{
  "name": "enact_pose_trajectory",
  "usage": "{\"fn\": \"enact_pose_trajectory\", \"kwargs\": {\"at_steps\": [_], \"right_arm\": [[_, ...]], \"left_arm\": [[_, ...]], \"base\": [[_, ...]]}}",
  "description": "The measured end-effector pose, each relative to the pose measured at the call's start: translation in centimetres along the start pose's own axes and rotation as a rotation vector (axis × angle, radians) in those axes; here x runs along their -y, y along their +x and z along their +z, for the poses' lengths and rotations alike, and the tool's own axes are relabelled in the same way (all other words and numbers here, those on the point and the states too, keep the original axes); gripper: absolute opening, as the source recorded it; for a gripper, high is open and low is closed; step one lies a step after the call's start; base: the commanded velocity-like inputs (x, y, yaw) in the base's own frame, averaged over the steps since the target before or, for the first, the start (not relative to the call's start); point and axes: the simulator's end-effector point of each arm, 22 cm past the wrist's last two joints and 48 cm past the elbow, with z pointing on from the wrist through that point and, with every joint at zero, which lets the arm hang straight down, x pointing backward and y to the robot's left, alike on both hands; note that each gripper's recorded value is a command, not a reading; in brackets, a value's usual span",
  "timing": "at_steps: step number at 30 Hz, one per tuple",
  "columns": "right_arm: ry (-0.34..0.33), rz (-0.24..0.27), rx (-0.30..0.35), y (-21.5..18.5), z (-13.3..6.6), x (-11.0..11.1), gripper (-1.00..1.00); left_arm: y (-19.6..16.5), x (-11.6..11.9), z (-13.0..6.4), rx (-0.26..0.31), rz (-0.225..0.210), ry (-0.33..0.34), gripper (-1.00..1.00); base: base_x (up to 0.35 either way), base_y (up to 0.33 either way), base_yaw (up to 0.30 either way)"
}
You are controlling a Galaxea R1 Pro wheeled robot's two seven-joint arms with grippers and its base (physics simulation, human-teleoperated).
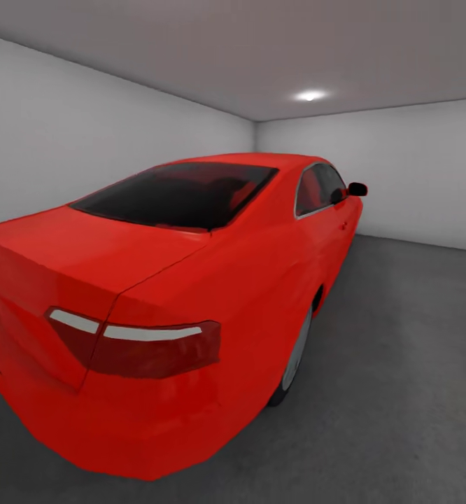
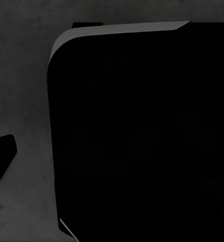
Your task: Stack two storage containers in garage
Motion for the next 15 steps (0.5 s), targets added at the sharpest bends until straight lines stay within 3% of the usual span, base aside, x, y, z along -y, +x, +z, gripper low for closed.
{"fn": "enact_pose_trajectory", "kwargs": {"at_steps": [15], "right_arm": [[-0.004, -0.004, 0.006, -0.27, 0.02, -0.08, 1.0]], "left_arm": [[-0.31, 0.0, 0.0, 0.008, 0.0, 0.0, 1.0]], "base": [[0.0, 0.0, -0.256]]}}
